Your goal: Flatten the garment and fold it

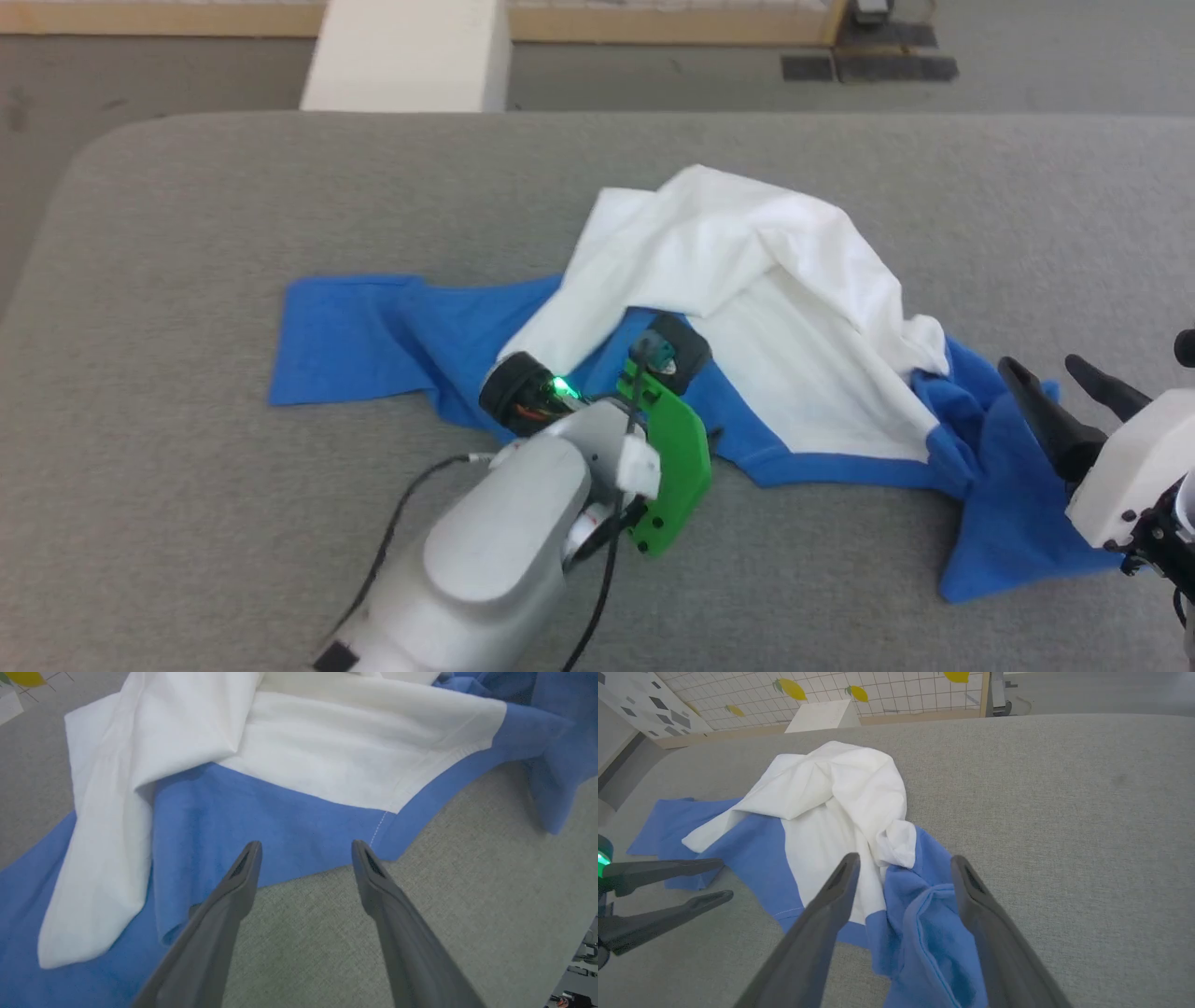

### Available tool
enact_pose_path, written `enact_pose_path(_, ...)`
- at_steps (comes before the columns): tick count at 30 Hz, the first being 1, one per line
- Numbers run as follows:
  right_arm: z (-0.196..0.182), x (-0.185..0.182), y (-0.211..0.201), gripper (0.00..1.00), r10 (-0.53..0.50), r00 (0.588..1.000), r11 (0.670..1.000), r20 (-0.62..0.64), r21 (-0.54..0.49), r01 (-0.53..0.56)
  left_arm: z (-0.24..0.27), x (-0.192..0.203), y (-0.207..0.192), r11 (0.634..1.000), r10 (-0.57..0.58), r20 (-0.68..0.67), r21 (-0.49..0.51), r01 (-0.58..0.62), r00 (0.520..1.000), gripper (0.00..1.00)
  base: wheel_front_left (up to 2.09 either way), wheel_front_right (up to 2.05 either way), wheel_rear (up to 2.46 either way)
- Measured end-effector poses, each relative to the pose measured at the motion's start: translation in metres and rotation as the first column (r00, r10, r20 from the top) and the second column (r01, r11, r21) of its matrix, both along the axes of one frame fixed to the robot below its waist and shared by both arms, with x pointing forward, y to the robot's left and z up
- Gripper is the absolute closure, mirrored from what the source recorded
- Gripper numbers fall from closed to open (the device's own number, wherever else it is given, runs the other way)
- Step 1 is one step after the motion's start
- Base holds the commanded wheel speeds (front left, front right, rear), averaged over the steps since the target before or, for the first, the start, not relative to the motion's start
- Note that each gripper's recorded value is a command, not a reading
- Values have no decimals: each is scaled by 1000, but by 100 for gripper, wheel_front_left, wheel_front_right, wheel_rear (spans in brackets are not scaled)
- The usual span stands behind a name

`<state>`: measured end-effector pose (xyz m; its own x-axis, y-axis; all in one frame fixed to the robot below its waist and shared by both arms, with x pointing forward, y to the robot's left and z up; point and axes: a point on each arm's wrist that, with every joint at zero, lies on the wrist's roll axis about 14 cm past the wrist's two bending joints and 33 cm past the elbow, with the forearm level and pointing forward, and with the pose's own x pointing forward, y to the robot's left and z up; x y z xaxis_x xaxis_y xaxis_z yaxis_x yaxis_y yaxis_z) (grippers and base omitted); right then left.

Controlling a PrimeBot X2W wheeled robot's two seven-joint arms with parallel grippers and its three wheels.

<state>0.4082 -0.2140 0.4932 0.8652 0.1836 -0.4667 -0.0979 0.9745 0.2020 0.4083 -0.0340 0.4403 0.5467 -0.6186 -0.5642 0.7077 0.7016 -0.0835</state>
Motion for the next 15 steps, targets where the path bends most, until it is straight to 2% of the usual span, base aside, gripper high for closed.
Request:
enact_pose_path(2, -5, -2, -6, 0, -21, 1000, 1000, -11, 6, 21, -15, 5, 2, 997, -14, -37, 76, 17, 999, 0, 0, 0, 0)
enact_pose_path(6, -15, -6, -20, 0, -66, 997, 998, -34, 1, 66, -47, 16, 19, 975, 43, -118, 224, -16, 992, 0, 0, 0, 0)
enact_pose_path(11, -24, -11, -34, 0, -110, 993, 994, -54, -5, 109, -61, 23, 16, 961, 61, -183, 277, -9, 981, 2, 0, 0, 0)
enact_pose_path(12, -26, -12, -36, 0, -117, 992, 993, -55, -6, 117, -63, 22, 14, 961, 59, -197, 277, -2, 979, 71, 0, 0, 0)
enact_pose_path(13, -27, -12, -37, 0, -123, 991, 992, -57, -7, 122, -65, 21, 12, 963, 60, -220, 271, 2, 974, 100, 0, 0, 0)
enact_pose_path(15, -29, -13, -39, 0, -131, 990, 991, -61, -7, 131, -65, 20, 9, 965, 58, -251, 261, 10, 966, 100, 0, 0, 0)
